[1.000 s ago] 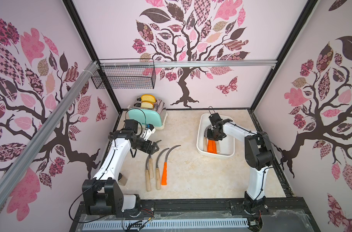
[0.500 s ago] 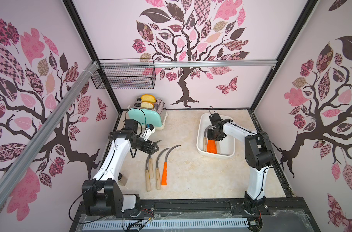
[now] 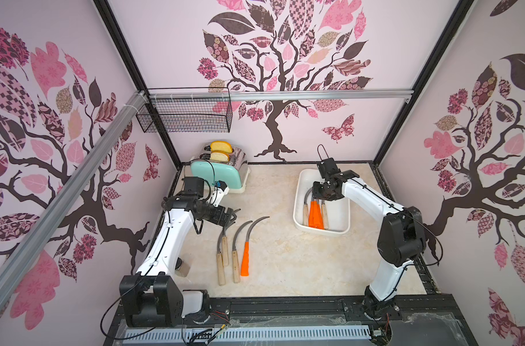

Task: Put small sickles into storage boxes
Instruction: Place the sickle in the storage box, then pick up the sickle at the center of the board.

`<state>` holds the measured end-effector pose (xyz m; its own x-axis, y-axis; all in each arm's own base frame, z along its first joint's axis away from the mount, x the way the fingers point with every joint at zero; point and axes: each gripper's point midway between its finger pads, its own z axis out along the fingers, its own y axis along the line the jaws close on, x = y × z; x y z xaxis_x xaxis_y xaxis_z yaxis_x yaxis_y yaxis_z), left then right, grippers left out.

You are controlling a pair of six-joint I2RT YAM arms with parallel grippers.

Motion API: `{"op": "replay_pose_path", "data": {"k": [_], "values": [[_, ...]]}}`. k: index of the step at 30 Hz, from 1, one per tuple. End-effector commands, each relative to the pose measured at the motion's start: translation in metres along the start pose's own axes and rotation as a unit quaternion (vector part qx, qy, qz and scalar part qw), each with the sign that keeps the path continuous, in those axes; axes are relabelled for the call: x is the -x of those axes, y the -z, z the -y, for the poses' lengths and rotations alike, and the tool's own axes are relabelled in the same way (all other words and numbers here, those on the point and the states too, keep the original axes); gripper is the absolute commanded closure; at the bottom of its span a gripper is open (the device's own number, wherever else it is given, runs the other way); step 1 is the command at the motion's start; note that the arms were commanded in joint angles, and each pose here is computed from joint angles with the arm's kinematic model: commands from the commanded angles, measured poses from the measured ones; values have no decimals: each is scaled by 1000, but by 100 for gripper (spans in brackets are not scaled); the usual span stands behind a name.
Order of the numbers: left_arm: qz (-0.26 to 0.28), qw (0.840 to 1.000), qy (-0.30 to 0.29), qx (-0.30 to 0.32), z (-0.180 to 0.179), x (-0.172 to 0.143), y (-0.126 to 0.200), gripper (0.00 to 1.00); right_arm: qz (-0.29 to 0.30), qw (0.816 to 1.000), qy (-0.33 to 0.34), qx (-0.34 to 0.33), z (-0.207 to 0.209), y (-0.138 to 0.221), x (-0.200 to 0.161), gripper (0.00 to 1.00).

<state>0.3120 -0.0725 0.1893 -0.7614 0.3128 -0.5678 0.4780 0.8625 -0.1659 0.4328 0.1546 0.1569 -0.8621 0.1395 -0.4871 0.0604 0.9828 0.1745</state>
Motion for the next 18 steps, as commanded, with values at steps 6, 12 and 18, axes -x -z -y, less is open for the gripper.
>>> {"op": "replay_pose_path", "data": {"k": [6, 12, 18], "values": [[51, 995, 51, 67, -26, 19, 2, 2, -4, 996, 79, 35, -84, 51, -56, 58], [58, 991, 84, 91, -38, 24, 1, 2, -21, 993, 89, 71, -124, 63, -116, 57], [53, 990, 98, 88, -40, 25, -3, 2, -55, 986, 111, 109, -170, 60, -176, 56]]}}
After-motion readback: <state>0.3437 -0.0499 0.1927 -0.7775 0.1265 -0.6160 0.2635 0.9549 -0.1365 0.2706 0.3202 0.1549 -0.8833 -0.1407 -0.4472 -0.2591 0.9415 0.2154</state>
